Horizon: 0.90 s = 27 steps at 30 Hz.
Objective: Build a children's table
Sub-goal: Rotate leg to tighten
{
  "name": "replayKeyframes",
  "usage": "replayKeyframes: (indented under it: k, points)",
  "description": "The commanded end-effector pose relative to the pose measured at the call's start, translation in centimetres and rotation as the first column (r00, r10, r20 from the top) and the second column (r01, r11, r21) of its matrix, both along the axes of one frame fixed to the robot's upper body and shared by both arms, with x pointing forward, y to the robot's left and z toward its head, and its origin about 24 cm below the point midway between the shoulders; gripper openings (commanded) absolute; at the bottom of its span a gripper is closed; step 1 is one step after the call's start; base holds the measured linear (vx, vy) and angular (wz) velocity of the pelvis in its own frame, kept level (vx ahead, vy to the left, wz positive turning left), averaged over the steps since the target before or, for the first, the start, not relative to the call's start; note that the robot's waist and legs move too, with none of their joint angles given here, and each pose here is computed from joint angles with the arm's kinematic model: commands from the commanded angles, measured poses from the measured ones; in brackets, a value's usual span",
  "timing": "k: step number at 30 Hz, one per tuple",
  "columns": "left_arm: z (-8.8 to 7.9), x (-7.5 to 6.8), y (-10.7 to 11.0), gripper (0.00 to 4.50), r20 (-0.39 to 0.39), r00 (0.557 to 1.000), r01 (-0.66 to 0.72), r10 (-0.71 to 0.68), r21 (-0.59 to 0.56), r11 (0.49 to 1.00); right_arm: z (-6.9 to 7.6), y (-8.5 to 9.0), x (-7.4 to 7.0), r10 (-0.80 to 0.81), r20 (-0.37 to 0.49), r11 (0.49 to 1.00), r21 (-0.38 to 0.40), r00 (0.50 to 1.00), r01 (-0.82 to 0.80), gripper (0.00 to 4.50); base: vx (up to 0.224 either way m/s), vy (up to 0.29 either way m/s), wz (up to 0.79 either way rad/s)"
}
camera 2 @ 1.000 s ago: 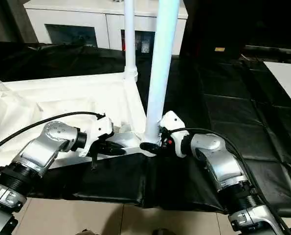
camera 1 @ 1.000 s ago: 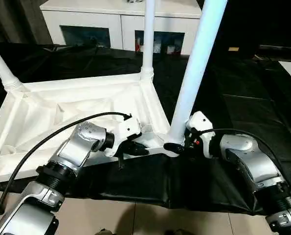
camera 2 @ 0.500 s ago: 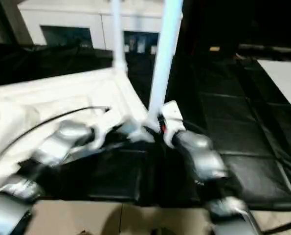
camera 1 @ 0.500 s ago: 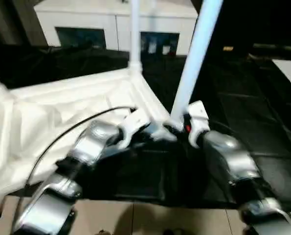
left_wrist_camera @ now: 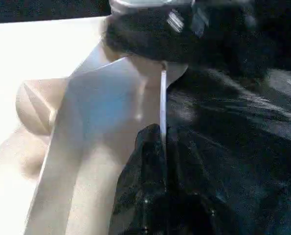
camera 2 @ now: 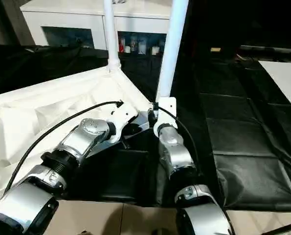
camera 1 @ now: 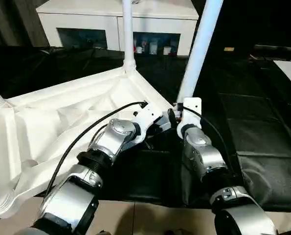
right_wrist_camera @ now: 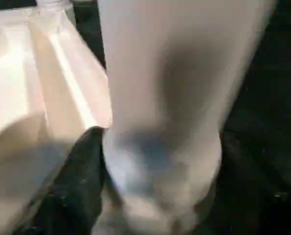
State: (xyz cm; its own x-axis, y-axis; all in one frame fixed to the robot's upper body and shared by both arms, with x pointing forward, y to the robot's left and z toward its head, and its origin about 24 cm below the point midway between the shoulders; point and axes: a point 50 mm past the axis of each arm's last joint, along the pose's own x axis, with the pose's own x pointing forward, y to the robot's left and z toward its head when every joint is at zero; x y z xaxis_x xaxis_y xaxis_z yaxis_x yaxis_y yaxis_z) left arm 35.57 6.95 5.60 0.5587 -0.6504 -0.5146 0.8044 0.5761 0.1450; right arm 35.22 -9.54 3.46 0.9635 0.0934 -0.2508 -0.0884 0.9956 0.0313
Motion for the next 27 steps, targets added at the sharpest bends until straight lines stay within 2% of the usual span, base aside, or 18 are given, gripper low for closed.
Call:
replayKeyframes:
  k: [1,3,6,7,9,10,12,13,14,18,19,22,23,27]
  points:
    - [1.2,0.8,1.1,0.00,0.073,0.996,-0.047,0.049,-0.024,0.999,0.0,-1.1,0.0,-0.018,-0.002,1.000,0.015,1.000,0.018,3.68,0.000,0.000,0.00]
    - [1.3,0.6,1.5,0.00,0.077,0.997,-0.023,0.024,-0.017,1.000,0.9,-2.0,0.2,-0.002,0.027,1.000,0.020,1.000,0.001,3.80,0.000,0.000,0.00]
    - [1.3,0.2,2.0,0.00,0.076,0.997,0.028,-0.027,-0.013,1.000,2.2,-2.8,0.1,0.109,0.062,0.993,0.032,0.992,-0.111,3.87,0.000,0.000,0.00]
    - [1.2,-0.2,2.4,0.00,0.067,0.995,0.080,-0.079,-0.008,0.997,3.0,-3.5,-0.4,0.226,0.079,0.973,0.027,0.971,-0.229,3.87,0.000,0.000,0.00]
    - [1.1,-0.8,2.9,0.00,0.048,0.987,0.155,-0.155,-0.002,0.988,3.5,-4.3,-1.2,0.373,0.068,0.927,0.000,0.925,-0.374,3.87,0.000,0.000,0.00]
    - [1.1,-0.8,2.9,0.00,0.048,0.987,0.155,-0.155,-0.002,0.988,3.5,-4.3,-1.2,0.373,0.068,0.927,0.000,0.925,-0.374,3.87,0.000,0.000,0.00]
    - [1.1,-1.3,3.0,0.00,0.034,0.976,0.216,-0.216,-0.010,0.976,3.5,-4.7,-1.9,0.468,0.046,0.884,-0.019,0.883,-0.468,3.87,0.000,0.000,0.00]
    - [1.1,-2.2,3.3,0.00,-0.001,0.949,0.315,-0.315,-0.026,0.949,3.5,-5.4,-3.3,0.624,-0.002,0.782,-0.011,0.782,-0.624,3.87,0.000,0.000,0.00]
    - [1.1,-2.5,3.4,0.00,-0.017,0.937,0.348,-0.348,-0.031,0.937,3.5,-5.7,-3.8,0.673,-0.021,0.740,0.000,0.740,-0.673,3.87,0.000,0.000,0.00]
    - [1.2,-3.4,3.7,0.00,-0.061,0.901,0.428,-0.430,-0.036,0.903,3.3,-6.6,-4.6,0.747,-0.082,0.660,-0.037,0.660,-0.751,3.87,0.000,0.000,0.00]
    - [1.4,-3.8,3.8,0.00,-0.083,0.880,0.466,-0.468,-0.050,0.884,3.4,-6.8,-4.7,0.775,-0.106,0.622,-0.039,0.623,-0.782,3.87,0.000,0.000,0.00]
    - [1.5,-4.0,3.8,0.00,-0.089,0.872,0.478,-0.481,-0.053,0.877,3.5,-6.9,-4.7,0.790,-0.120,0.600,-0.049,0.602,-0.798,3.87,0.000,0.000,0.00]
    - [1.5,-3.8,3.9,0.00,-0.080,0.878,0.469,-0.471,-0.041,0.882,3.6,-6.9,-4.8,0.807,-0.135,0.572,-0.058,0.574,-0.818,3.87,0.000,0.000,0.00]
    - [1.6,-3.7,4.1,0.00,-0.080,0.880,0.466,-0.467,-0.033,0.884,3.8,-6.9,-4.7,0.818,-0.143,0.555,-0.061,0.557,-0.830,3.87,0.000,0.000,0.00]
